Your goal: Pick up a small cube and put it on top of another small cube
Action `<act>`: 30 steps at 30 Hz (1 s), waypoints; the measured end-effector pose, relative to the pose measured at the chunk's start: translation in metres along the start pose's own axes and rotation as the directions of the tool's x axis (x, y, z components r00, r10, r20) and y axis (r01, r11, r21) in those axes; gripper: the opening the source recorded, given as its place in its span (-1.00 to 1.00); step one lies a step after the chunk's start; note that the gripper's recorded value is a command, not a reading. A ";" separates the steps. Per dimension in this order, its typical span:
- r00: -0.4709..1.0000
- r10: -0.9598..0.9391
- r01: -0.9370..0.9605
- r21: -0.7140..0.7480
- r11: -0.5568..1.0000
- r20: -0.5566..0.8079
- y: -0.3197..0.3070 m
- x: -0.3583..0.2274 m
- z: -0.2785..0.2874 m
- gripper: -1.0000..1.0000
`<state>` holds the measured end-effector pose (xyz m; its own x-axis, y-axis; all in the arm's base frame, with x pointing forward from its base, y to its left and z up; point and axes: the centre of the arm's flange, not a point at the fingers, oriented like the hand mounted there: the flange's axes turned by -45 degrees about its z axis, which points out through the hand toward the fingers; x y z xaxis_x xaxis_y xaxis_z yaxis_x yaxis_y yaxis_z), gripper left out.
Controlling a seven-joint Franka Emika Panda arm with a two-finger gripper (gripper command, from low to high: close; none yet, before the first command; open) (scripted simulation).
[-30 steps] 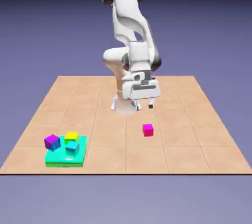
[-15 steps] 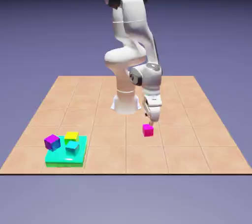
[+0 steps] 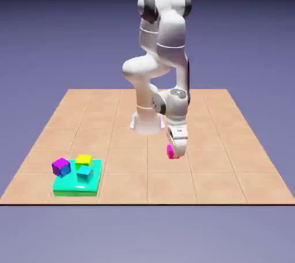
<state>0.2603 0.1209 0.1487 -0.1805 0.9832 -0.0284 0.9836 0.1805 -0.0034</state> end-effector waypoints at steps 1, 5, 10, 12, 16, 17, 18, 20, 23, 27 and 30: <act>1.000 0.000 0.000 0.000 1.000 0.000 0.000 0.000 -0.007 -1.00; 1.000 0.000 0.000 -0.001 1.000 0.002 -0.001 -0.001 -0.032 -1.00; 0.979 0.206 -0.206 0.001 0.979 0.013 0.028 -0.030 -0.050 -1.00; 0.915 0.402 -0.402 0.004 0.915 0.019 0.056 -0.064 -0.058 -1.00; 0.668 0.744 -0.744 0.010 0.668 0.030 0.096 -0.149 -0.076 -1.00; 0.584 0.811 -0.812 0.011 0.584 0.032 0.102 -0.173 -0.081 -1.00; 0.498 0.866 -0.867 0.013 0.498 0.033 0.107 -0.196 -0.087 -1.00; 0.313 0.949 -0.950 0.016 0.313 0.036 0.113 -0.243 -0.098 -1.00; 0.022 0.999 -1.000 0.021 0.021 0.038 0.111 -0.314 -0.117 -1.00; -0.337 0.941 -0.941 0.030 -0.338 0.039 0.086 -0.405 -0.142 -1.00; -0.310 0.950 -0.950 0.032 -0.312 0.037 0.096 -0.394 -0.113 -1.00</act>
<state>0.4256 -0.2462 0.2725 0.9903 -0.1349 -0.0318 -0.1351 -0.9908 -0.0037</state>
